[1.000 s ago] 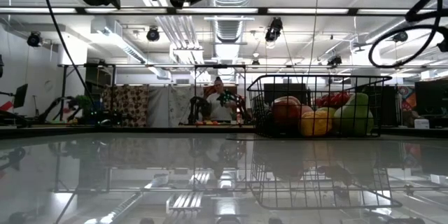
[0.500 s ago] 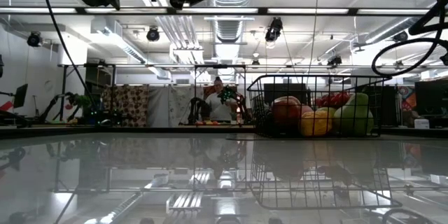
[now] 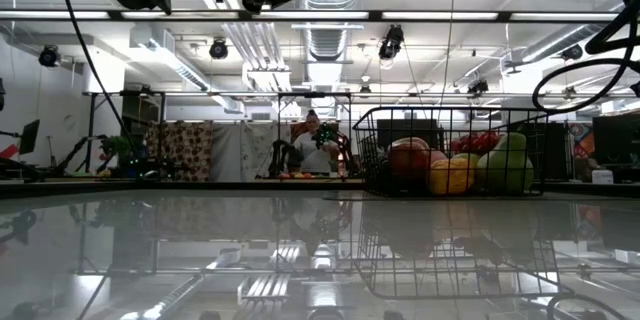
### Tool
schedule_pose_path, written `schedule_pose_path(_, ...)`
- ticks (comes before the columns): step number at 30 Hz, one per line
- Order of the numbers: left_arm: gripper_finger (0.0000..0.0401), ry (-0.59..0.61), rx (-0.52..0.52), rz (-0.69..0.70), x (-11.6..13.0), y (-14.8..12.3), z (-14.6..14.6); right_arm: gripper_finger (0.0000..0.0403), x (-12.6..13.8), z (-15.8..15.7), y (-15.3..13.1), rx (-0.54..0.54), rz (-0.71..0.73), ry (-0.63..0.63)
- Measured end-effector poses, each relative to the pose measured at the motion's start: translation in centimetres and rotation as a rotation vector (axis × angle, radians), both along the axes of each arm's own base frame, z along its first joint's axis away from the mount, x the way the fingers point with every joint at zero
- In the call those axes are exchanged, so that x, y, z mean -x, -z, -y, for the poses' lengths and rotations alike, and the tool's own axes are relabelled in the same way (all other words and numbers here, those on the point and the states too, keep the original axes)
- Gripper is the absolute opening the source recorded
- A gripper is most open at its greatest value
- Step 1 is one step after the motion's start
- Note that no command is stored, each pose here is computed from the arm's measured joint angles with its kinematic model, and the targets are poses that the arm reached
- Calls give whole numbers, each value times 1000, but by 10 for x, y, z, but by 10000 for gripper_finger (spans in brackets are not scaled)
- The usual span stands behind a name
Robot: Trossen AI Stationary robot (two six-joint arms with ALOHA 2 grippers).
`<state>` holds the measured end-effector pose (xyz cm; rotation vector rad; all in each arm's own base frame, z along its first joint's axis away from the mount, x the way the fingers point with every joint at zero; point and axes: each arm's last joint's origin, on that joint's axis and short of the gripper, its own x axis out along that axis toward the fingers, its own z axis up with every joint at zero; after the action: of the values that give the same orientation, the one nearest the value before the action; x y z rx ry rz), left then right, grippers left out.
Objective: Build produce basket
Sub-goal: Put the lime into the black basket
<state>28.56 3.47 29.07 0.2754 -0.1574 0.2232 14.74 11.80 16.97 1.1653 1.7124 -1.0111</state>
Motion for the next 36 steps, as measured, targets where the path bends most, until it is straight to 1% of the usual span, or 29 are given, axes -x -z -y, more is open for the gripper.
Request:
schedule_pose_path(4, 329, 0, 0, 0, 0, 0, 0, 263, -1, 0, 0, -5, 7, 2)
schedule_pose_path(7, 329, 0, 1, 0, 0, 0, 0, 246, -2, -1, 0, -8, 13, 2)
schedule_pose_path(12, 329, 0, 1, 1, 0, 0, 0, 252, -6, -4, -7, -18, 46, 2)
schedule_pose_path(16, 329, 0, 1, 2, 0, 0, 0, 254, -13, -8, -18, -33, 94, -1)
schedule_pose_path(20, 329, 0, 0, 6, 0, -1, 0, 255, -28, -13, -34, -17, 252, -12)
schedule_pose_path(23, 329, 0, 0, 10, 0, -1, 0, 255, -42, -10, -49, 55, 395, -7)
schedule_pose_path(26, 329, 0, -1, 11, 0, -1, 0, 256, -59, -4, -69, 138, 550, -40)
schedule_pose_path(28, 329, 0, -1, 11, 0, -1, 0, 256, -69, 4, -81, 196, 630, -63)
schedule_pose_path(33, 329, 0, -3, 12, 0, -2, 0, 256, -94, 37, -115, 305, 777, -146)
schedule_pose_path(36, 329, 0, -3, 13, 0, -2, 0, 256, -104, 65, -136, 364, 824, -194)
